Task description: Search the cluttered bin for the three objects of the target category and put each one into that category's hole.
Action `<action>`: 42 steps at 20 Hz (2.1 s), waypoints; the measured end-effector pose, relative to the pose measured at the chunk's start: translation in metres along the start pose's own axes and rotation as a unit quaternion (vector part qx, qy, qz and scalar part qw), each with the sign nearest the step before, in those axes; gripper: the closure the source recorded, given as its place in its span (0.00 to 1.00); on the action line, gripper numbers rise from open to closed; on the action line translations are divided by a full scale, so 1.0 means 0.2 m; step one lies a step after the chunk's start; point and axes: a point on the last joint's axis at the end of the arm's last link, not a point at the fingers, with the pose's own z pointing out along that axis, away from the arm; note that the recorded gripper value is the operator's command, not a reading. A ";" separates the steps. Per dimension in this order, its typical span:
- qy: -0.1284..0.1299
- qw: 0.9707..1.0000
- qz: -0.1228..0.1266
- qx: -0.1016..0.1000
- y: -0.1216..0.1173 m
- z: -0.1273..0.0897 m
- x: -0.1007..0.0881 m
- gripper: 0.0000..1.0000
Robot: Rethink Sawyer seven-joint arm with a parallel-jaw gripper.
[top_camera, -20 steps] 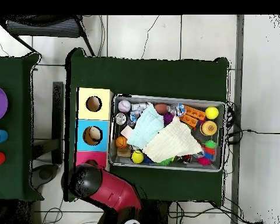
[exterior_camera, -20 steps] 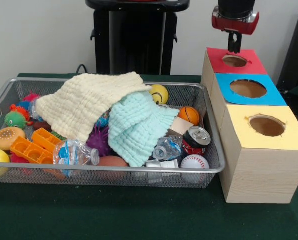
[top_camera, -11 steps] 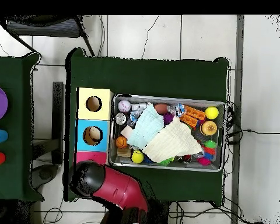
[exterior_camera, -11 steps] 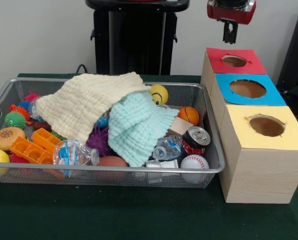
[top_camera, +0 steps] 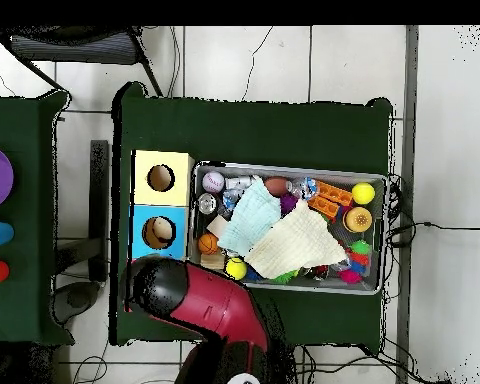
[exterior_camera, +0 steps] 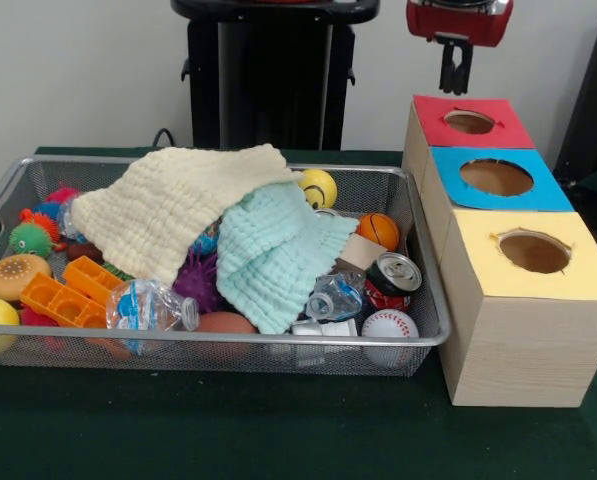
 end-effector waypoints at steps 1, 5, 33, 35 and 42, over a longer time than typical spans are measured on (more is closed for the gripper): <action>-0.002 1.000 0.000 0.000 0.00 -0.01 -0.01 1.00; -0.012 1.000 0.004 -0.002 -0.04 -0.04 -0.09 1.00; -0.104 0.994 0.018 0.018 -0.63 0.09 -0.71 0.00; -0.109 0.994 0.010 0.026 -0.68 0.13 -0.73 0.00; -0.105 0.993 -0.029 0.056 -0.77 0.24 -0.71 0.00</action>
